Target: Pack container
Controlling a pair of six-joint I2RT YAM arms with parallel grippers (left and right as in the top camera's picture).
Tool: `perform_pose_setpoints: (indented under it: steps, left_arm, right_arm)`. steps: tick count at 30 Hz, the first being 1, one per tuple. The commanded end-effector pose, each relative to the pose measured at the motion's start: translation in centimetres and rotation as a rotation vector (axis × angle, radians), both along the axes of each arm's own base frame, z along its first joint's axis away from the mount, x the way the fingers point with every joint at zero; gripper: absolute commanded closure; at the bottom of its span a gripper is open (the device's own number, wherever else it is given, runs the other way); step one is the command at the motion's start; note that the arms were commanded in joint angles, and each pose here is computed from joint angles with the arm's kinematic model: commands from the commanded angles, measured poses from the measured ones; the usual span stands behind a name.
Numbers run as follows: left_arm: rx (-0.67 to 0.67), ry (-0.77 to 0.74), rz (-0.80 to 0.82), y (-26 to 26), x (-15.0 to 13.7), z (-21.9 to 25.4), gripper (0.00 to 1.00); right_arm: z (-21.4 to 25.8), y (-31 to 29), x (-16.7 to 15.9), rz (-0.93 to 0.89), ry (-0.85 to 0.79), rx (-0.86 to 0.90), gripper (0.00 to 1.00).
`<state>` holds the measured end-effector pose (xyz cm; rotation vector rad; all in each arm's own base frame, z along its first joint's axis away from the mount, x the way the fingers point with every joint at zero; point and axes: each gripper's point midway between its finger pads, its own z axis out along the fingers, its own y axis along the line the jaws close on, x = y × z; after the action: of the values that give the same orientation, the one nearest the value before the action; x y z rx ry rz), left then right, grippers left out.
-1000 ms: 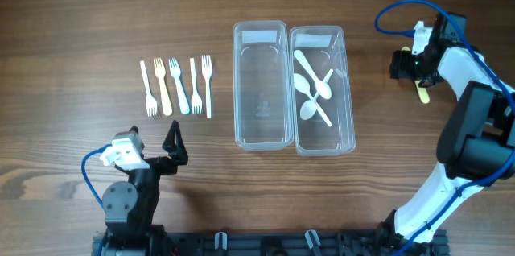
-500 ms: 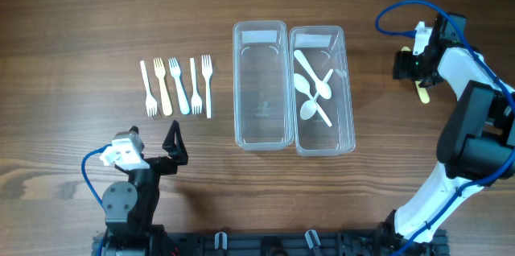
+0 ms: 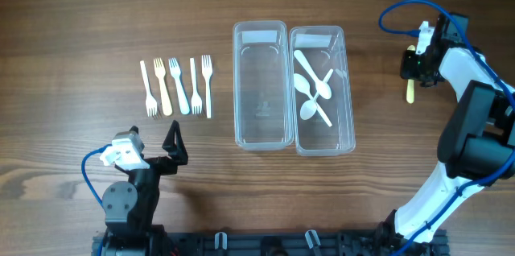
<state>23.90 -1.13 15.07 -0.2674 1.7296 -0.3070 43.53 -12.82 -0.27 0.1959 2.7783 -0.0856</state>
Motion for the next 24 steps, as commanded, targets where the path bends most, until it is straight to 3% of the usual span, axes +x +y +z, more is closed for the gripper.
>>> perform_pose_setpoints:
  steps: [1, 15, 24]
  left_arm:
    - [0.024, -0.007, -0.004, 0.0, 0.0, 0.0, 0.00]
    - [0.024, -0.007, -0.004, 0.0, 0.0, 0.0, 0.00]
    - [0.024, -0.007, -0.004, 0.0, 0.0, 0.0, 0.00]
  right_arm:
    - [-4.5, 1.9, -2.0, -0.014, 0.094, 0.116, 0.96]
    - [4.0, 5.0, 0.5, 0.057, -0.111, 0.260, 0.96]
    - [11.3, 6.8, 0.2, 0.097, -0.229, 0.254, 0.96]
